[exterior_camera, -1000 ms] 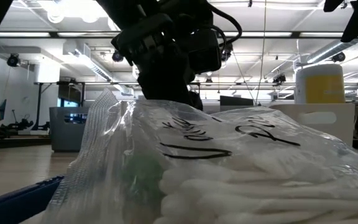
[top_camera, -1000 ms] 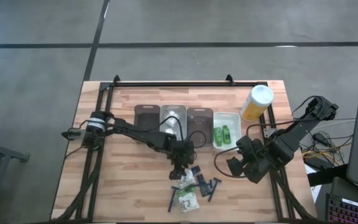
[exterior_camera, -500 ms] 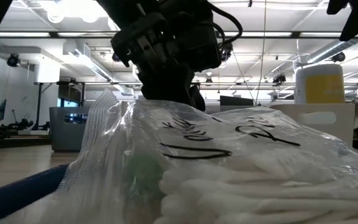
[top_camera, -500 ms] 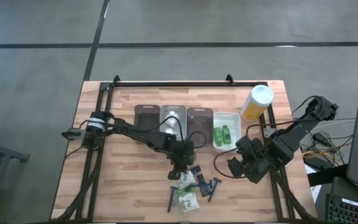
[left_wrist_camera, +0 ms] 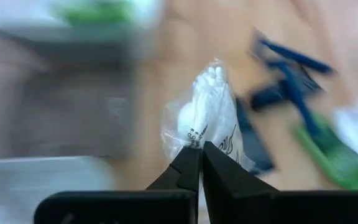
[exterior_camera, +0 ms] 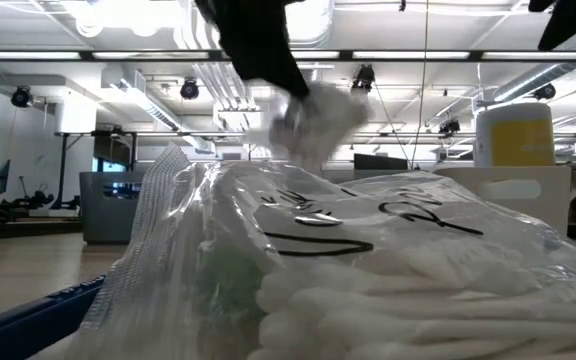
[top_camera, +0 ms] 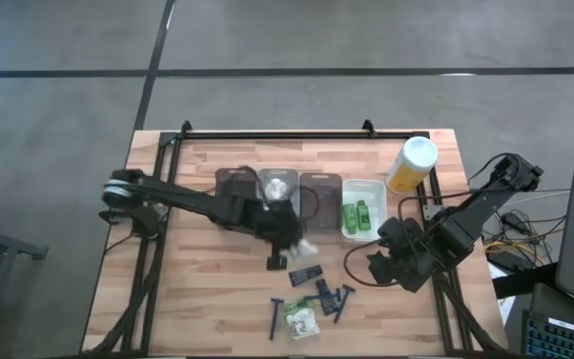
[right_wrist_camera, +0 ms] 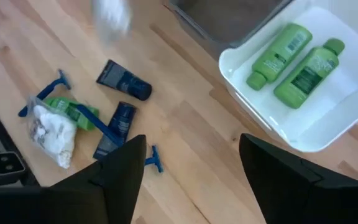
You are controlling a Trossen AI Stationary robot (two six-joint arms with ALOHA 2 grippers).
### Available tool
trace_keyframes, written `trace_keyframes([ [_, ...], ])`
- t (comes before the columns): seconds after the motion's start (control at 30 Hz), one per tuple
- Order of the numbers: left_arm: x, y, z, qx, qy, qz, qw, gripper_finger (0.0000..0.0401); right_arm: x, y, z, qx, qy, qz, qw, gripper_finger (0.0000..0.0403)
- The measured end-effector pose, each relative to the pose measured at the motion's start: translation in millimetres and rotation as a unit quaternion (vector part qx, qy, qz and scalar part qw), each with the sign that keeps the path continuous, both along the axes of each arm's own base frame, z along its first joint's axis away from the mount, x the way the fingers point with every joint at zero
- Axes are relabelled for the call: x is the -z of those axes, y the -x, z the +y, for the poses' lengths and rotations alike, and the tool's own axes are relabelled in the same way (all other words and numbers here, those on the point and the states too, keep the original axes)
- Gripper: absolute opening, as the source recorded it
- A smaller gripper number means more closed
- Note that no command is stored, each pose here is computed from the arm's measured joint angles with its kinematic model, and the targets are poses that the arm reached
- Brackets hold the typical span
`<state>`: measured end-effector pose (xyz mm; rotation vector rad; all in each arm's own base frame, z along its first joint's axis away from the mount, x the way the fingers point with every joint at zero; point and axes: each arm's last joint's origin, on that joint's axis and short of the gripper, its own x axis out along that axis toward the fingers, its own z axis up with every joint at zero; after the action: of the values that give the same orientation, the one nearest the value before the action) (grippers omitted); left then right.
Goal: Pick & Place Travel size toiletries
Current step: Put the white cotton pack into the gray bin
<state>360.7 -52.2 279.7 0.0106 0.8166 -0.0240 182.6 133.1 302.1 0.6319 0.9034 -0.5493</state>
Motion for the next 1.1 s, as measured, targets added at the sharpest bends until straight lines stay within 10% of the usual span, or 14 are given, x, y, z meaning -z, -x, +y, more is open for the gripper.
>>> trace_keyframes([
  [0.43, -63.7, 53.9, 77.5, -0.211, -0.119, -0.054, 0.969, 0.001, -6.1, 0.3, -7.6, 0.024, 0.047, -0.04, 0.998, 0.0232],
  [0.83, 14.6, 39.6, 150.4, -0.294, 0.109, 0.061, 0.947, 0.0017, -0.1, -2.6, -17.9, 0.076, 0.061, -0.043, 0.994, 0.0264],
  [1.1, 39.3, 29.5, 153.2, -0.333, 0.095, 0.094, 0.933, 0.0036, 10.6, -1.4, -19.7, 0.109, 0.065, -0.05, 0.991, 0.0285],
])
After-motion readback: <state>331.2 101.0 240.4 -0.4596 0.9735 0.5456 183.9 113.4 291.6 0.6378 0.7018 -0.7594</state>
